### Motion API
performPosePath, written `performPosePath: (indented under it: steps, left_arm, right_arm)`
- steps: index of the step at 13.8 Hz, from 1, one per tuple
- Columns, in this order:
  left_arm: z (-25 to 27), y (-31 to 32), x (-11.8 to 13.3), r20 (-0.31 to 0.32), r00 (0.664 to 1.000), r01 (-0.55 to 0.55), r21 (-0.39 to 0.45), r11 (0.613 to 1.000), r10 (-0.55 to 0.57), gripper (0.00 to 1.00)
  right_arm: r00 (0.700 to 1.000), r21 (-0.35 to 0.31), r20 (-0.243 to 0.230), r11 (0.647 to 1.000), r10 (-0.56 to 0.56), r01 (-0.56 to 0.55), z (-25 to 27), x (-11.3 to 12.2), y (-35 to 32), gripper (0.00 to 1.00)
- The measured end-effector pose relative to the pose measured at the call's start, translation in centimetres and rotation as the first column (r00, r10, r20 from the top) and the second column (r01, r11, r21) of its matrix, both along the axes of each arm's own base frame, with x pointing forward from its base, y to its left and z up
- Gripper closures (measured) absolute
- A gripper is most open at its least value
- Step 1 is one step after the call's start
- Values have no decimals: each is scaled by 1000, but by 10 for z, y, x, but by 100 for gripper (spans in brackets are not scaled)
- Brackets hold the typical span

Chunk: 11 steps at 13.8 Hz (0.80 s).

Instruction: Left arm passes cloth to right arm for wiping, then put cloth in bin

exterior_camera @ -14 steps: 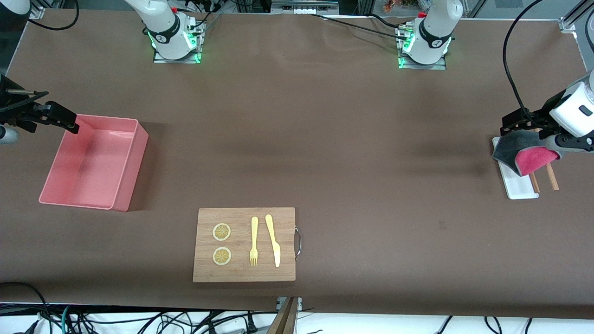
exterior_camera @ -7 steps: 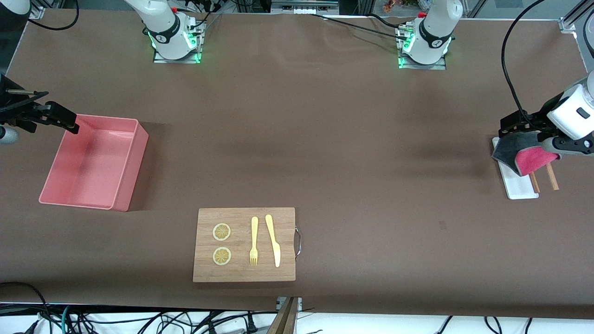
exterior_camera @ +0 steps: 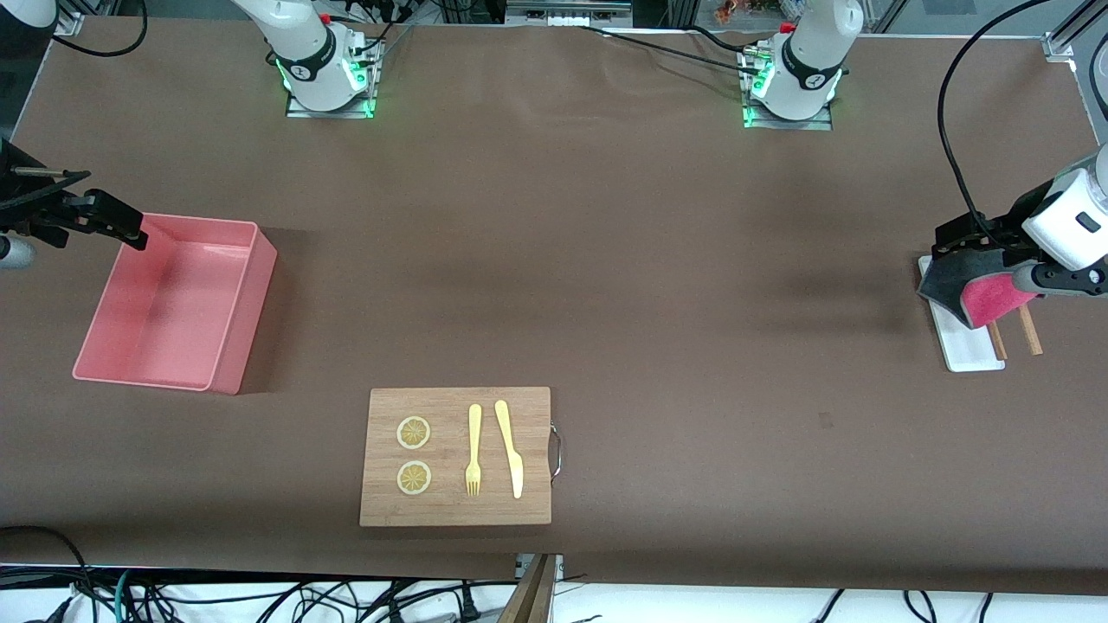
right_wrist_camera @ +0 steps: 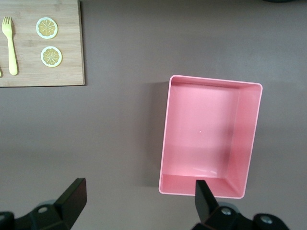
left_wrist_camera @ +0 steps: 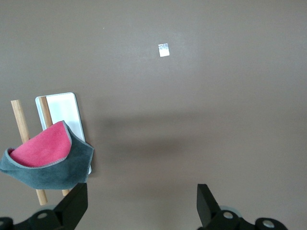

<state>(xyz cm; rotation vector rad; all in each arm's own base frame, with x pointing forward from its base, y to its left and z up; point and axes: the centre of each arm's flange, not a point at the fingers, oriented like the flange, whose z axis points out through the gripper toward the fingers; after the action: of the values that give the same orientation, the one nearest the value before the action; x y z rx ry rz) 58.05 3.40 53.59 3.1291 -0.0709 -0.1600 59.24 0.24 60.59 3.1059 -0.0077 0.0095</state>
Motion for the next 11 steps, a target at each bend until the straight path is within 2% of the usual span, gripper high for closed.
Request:
performPosePath:
  steps: [11]
  left_arm:
    - [-6, 17, -1, -17, 999, -50, -13, 999, 49, 0]
  right_arm:
    - [1000, 0, -2, 1000, 0, 0, -1, 1, 0, 0]
